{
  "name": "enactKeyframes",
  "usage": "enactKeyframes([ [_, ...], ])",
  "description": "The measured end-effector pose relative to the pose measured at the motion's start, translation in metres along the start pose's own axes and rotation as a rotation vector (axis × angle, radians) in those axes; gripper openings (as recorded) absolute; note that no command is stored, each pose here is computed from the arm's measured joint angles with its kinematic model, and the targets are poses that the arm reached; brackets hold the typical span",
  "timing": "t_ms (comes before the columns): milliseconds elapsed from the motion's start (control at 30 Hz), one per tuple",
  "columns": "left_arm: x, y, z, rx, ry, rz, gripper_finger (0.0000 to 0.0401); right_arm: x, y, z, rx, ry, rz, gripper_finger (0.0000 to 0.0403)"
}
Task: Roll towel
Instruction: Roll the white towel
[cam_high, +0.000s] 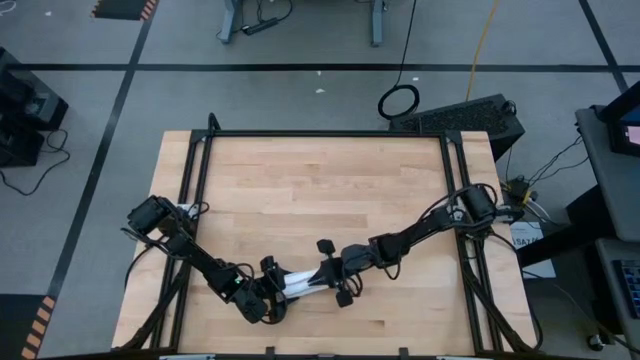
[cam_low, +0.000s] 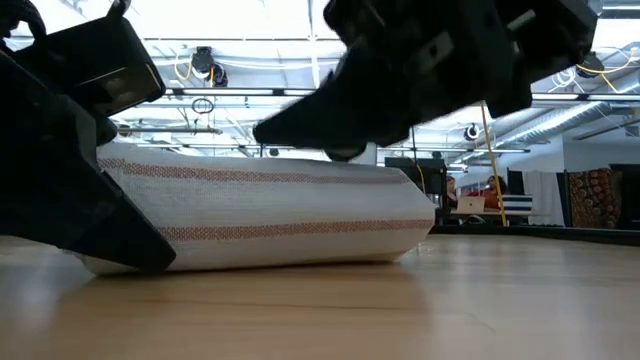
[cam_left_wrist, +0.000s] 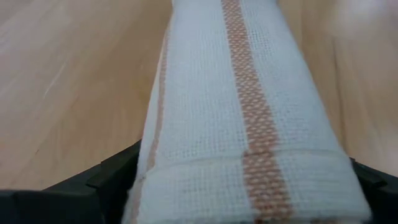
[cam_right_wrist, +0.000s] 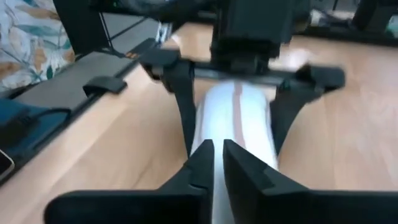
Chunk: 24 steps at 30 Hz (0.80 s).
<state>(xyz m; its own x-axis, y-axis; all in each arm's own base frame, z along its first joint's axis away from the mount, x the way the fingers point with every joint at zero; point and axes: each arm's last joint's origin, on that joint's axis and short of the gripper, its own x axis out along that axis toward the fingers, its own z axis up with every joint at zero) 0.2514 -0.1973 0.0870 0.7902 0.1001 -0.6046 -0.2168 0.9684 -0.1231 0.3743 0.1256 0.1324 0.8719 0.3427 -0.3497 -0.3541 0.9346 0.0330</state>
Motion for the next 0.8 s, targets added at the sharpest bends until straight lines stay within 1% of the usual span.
enactKeyframes([
  [133,0.000,-0.001,0.001,-0.005,-0.004,-0.005,0.0357,0.007,-0.002,-0.015,0.037,0.042,-0.024,0.0009],
  [233,-0.001,-0.001,0.001,-0.010,-0.006,-0.012,0.0357,0.011,-0.010,-0.025,0.070,0.056,-0.040,0.0001],
  [333,-0.006,-0.003,0.006,-0.023,0.000,-0.045,0.0357,0.015,-0.016,-0.034,0.117,0.073,-0.045,0.0002],
  [433,-0.014,-0.006,0.012,-0.031,0.014,-0.095,0.0357,0.016,-0.021,-0.038,0.158,0.076,-0.015,0.0001],
  [500,-0.022,-0.006,0.014,-0.022,0.055,-0.115,0.0357,0.016,-0.023,-0.039,0.171,0.080,-0.004,0.0001],
  [567,-0.032,-0.005,0.016,-0.046,0.108,-0.129,0.0357,0.016,-0.023,-0.039,0.173,0.081,-0.003,0.0001],
  [700,-0.059,0.002,0.017,-0.096,0.215,-0.082,0.0357,0.016,-0.024,-0.038,0.171,0.073,-0.003,0.0001],
  [733,-0.067,0.004,0.018,-0.099,0.230,-0.067,0.0357,0.016,-0.024,-0.039,0.170,0.073,-0.004,0.0001],
  [800,-0.082,0.006,0.022,-0.102,0.193,-0.053,0.0357,0.016,-0.023,-0.039,0.172,0.074,-0.003,0.0001],
])
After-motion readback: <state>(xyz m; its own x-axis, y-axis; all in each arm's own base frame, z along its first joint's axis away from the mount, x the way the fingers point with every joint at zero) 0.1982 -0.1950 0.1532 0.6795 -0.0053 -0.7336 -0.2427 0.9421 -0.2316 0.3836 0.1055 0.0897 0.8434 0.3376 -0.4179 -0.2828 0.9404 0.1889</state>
